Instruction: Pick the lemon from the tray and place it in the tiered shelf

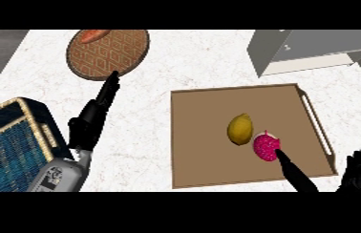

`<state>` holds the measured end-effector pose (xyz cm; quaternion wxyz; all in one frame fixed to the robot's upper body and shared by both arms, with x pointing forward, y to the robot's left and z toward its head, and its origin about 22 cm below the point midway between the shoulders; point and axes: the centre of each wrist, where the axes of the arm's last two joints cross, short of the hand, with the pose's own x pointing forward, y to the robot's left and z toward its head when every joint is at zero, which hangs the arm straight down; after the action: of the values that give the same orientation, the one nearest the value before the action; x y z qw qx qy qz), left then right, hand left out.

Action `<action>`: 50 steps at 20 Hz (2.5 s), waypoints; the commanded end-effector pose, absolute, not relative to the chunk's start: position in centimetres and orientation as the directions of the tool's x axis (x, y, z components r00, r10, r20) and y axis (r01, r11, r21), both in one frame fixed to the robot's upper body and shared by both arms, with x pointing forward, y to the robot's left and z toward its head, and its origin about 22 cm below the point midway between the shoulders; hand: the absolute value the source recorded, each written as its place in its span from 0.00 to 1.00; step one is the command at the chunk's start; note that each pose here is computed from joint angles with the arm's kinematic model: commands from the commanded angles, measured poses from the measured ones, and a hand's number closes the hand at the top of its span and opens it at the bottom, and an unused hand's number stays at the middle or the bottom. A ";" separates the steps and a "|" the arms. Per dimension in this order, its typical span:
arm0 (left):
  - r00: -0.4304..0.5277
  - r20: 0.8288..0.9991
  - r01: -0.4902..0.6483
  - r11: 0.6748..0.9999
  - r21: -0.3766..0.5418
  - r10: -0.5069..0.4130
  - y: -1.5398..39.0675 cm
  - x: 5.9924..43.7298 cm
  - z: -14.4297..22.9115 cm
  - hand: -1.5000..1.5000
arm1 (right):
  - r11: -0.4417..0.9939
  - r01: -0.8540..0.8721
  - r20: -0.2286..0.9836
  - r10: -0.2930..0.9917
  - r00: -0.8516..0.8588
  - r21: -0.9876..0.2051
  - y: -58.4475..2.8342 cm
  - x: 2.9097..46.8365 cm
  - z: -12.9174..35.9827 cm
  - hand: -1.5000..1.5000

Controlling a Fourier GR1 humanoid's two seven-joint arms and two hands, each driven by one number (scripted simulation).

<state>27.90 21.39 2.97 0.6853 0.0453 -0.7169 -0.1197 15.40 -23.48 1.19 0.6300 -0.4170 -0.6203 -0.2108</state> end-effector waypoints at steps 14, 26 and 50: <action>-0.041 0.972 0.120 0.965 0.235 -0.232 21.1 28.7 2.8 0.50 | 0.608 0.276 0.610 0.449 0.653 -0.744 -23.2 15.7 9.3 0.00; -0.026 0.969 0.096 0.964 0.248 -0.247 20.2 28.5 1.0 0.50 | 0.579 0.246 0.566 0.473 0.675 -0.778 -16.8 19.4 14.2 0.00; -0.041 0.975 0.104 0.969 0.223 -0.220 21.6 28.2 2.5 0.50 | 0.538 0.207 0.478 0.431 0.765 -0.817 -13.6 26.1 11.9 0.00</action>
<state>28.86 21.87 2.81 0.6871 0.0447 -0.7147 -0.1227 24.88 -14.24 11.98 0.7636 -0.4661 -0.4303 0.1204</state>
